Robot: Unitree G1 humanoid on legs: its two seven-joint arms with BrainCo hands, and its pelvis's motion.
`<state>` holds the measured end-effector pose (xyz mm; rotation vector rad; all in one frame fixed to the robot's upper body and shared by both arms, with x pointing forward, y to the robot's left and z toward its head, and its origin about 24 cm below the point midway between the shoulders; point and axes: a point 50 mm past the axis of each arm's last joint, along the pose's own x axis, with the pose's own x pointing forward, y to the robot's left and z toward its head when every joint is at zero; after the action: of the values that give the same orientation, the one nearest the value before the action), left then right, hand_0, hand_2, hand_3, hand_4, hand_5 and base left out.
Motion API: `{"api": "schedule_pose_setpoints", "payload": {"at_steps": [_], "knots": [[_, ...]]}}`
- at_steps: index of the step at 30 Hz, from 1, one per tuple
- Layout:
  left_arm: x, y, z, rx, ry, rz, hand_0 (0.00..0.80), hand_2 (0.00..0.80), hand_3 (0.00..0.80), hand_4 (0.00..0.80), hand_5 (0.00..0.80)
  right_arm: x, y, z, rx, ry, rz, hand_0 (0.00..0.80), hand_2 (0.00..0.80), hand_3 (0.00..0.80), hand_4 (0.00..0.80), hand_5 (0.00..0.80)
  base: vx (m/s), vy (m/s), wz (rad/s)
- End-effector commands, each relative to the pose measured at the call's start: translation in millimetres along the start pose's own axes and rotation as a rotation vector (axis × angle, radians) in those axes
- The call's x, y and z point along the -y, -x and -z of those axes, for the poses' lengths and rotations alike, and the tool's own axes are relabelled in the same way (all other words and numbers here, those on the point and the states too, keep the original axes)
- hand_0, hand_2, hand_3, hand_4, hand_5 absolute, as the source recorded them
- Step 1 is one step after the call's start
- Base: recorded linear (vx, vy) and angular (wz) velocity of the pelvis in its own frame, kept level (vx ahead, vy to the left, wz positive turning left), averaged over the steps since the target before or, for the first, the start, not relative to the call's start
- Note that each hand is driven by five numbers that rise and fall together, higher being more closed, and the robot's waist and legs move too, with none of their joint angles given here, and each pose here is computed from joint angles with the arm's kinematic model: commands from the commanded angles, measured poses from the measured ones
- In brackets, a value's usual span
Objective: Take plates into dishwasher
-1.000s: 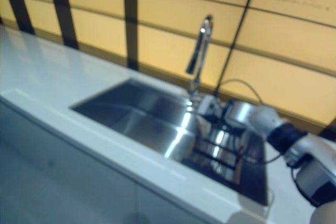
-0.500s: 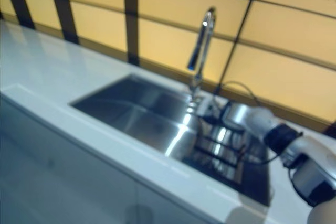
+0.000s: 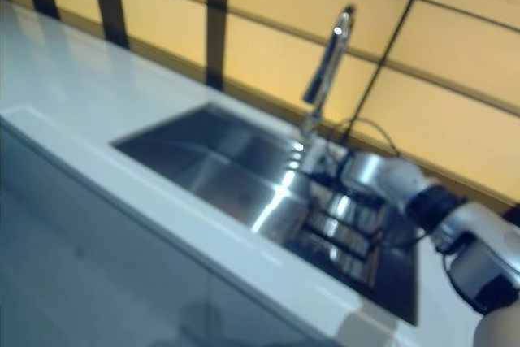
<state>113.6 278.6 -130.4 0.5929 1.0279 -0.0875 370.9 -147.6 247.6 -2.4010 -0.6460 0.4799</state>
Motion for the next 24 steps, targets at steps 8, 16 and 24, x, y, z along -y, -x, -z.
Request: {"api": "schedule_pose_setpoints", "payload": {"at_steps": [8, 16, 24], "knots": [[-13, -1, -7, 0.031, -0.059, -0.025, 0.000, 0.000, 0.000, 0.000, 0.000, 28, 3, 25, -0.057, 0.087, 0.006, 0.000, 0.000, 0.000, 0.000, 0.000, 0.004, -0.001, 0.00], [-19, -1, -8, 0.033, -0.061, -0.042, 0.000, 0.000, 0.000, 0.000, 0.000, 28, 3, 26, -0.056, 0.075, -0.010, 0.000, 0.000, 0.000, 0.000, 0.000, 0.000, 0.000, 0.00], [-22, -1, -8, 0.034, -0.060, -0.054, 0.000, 0.000, 0.000, 0.000, 0.000, 15, 5, 26, -0.058, 0.046, -0.050, 0.000, 0.000, 0.000, 0.000, 0.000, 0.000, -0.004, 0.02]]}}
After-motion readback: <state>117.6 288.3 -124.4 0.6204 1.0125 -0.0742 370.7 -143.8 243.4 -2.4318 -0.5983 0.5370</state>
